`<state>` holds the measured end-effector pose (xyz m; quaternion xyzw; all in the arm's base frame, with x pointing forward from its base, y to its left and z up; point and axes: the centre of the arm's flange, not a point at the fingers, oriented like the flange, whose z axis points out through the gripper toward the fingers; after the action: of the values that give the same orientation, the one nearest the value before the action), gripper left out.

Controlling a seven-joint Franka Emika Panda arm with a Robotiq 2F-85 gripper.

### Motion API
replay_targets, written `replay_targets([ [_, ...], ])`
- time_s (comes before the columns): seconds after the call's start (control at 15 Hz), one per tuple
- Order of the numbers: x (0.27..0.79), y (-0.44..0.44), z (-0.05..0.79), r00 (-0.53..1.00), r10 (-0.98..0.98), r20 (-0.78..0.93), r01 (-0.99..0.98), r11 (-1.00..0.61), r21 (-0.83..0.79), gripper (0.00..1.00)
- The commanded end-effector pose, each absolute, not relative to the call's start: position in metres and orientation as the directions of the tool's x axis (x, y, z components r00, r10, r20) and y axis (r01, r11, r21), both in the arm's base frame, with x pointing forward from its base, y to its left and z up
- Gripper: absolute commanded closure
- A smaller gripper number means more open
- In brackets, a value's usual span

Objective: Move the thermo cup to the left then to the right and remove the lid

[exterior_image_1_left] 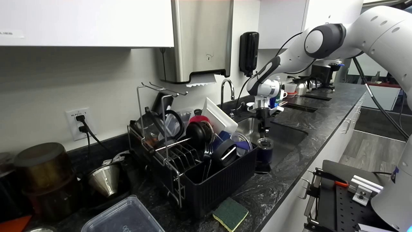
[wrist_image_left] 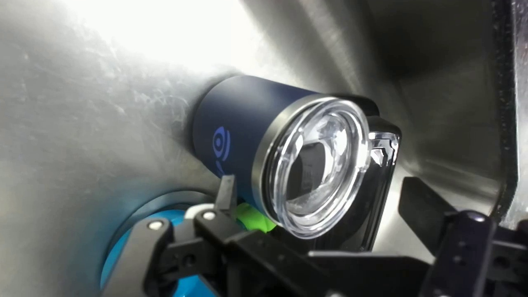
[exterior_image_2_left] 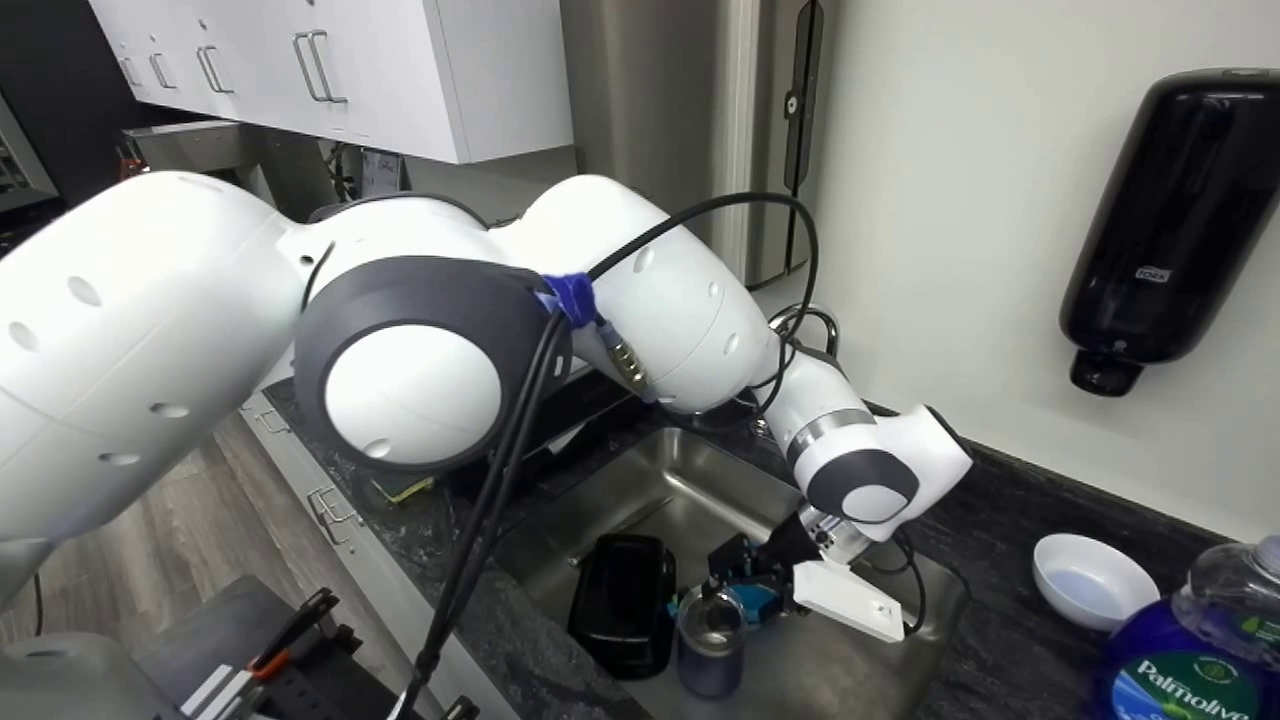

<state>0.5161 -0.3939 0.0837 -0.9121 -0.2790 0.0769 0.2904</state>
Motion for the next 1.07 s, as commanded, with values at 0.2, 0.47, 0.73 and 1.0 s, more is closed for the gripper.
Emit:
replay_targets([
  [0.2,0.5139,-0.3877,0.0825,0.823,0.568,0.008,0.468,-0.67,-0.576,0.0],
  [0.47,0.5144,-0.3849,0.0814,0.824,0.567,0.008,0.467,-0.671,-0.576,0.26],
  [0.73,0.5142,-0.3838,0.0813,0.825,0.565,0.009,0.466,-0.671,-0.576,0.55],
  [1.0,0.5141,-0.3843,0.0818,0.827,0.562,0.011,0.465,-0.673,-0.575,0.83],
])
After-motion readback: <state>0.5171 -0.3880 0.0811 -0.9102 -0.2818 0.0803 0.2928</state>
